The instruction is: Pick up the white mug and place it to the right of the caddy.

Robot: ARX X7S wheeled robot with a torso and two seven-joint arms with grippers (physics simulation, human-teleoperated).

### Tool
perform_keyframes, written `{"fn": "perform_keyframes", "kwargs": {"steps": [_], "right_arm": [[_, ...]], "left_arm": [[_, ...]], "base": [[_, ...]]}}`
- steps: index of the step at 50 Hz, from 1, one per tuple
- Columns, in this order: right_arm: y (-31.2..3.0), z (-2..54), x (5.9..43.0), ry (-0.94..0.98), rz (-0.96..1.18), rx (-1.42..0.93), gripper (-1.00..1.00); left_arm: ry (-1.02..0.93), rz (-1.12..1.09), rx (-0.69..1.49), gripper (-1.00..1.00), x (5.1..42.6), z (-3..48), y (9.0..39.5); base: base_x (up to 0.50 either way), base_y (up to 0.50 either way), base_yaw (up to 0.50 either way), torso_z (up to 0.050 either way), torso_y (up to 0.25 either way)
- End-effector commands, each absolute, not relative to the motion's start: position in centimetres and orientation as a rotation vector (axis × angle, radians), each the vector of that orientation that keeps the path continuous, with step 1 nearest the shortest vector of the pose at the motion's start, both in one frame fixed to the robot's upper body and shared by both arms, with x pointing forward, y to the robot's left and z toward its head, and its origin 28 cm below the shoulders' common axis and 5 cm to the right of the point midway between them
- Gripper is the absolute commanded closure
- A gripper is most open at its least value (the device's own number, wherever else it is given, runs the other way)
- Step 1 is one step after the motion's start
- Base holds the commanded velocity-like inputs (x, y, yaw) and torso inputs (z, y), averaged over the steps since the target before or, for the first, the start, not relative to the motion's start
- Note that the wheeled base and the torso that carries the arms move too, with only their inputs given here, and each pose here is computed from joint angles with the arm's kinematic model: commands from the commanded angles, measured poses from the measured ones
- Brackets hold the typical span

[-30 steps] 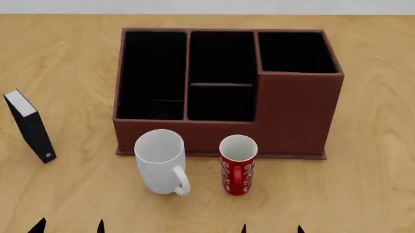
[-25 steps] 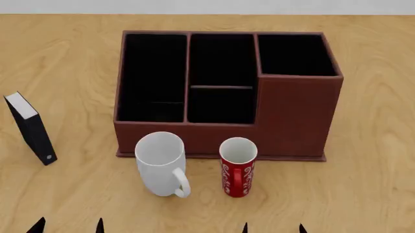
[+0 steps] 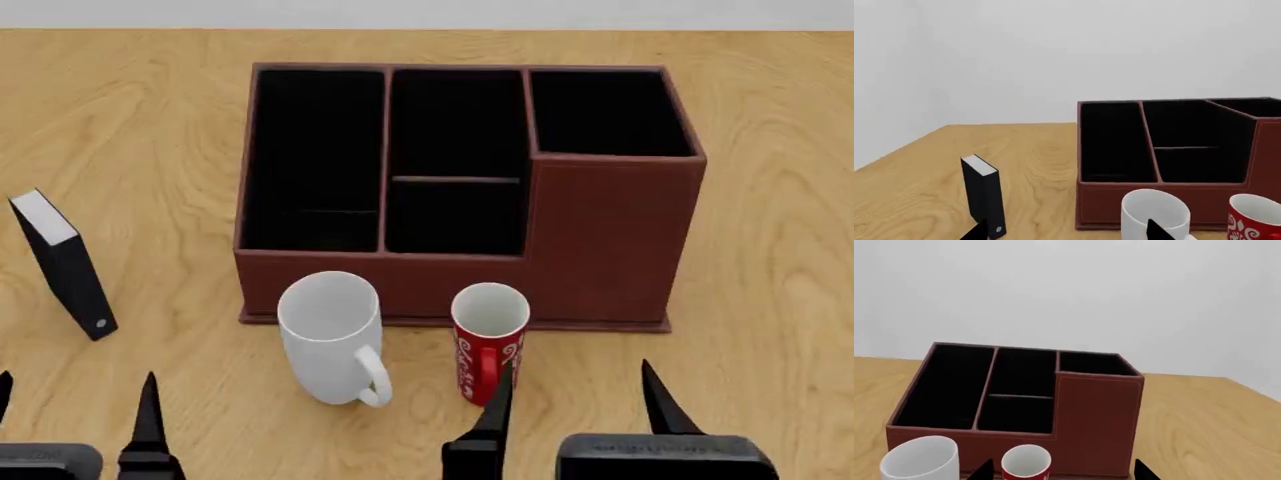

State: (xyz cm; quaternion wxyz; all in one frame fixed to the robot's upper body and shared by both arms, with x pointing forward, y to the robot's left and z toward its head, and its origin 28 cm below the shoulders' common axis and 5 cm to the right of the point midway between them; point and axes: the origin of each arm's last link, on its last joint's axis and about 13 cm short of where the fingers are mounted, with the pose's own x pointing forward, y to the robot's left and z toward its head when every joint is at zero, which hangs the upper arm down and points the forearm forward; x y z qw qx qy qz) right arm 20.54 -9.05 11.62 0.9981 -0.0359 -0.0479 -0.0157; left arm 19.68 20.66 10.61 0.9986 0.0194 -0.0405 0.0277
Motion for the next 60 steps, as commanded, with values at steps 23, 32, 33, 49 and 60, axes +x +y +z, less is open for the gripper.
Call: {"fn": "perform_keyframes", "kwargs": {"steps": [23, 32, 33, 49, 60], "right_arm": [[-8.78, 14.14, 19.5, -0.095, -0.07, -0.111, -1.0], [-8.82, 14.13, 19.55, -0.082, -0.077, -0.099, -1.0], [-8.84, 14.09, 19.56, -0.079, -0.081, -0.1, -1.0], [-8.87, 13.91, 19.47, -0.082, -0.077, -0.105, -1.0], [-8.94, 14.16, 19.41, -0.083, -0.085, -0.109, -1.0]], "left_arm": [[-0.129, 0.091, 0.031, -1.0, 18.39, 14.23, 21.23], [-0.128, 0.101, 0.019, -1.0, 18.4, 14.16, 21.39], [-0.128, 0.102, 0.02, -1.0, 18.39, 14.16, 21.4], [-0.141, 0.109, 0.034, -1.0, 18.37, 13.98, 21.46], [-0.148, 0.102, 0.046, -1.0, 18.38, 13.95, 21.45]], "base": [[-0.03, -0.32, 0.0, 0.0, 0.0], [0.0, 0.0, 0.0, 0.0, 0.0], [0.19, 0.0, 0.0, 0.0, 0.0], [0.21, 0.0, 0.0, 0.0, 0.0], [0.0, 0.0, 0.0, 0.0, -0.171]]}}
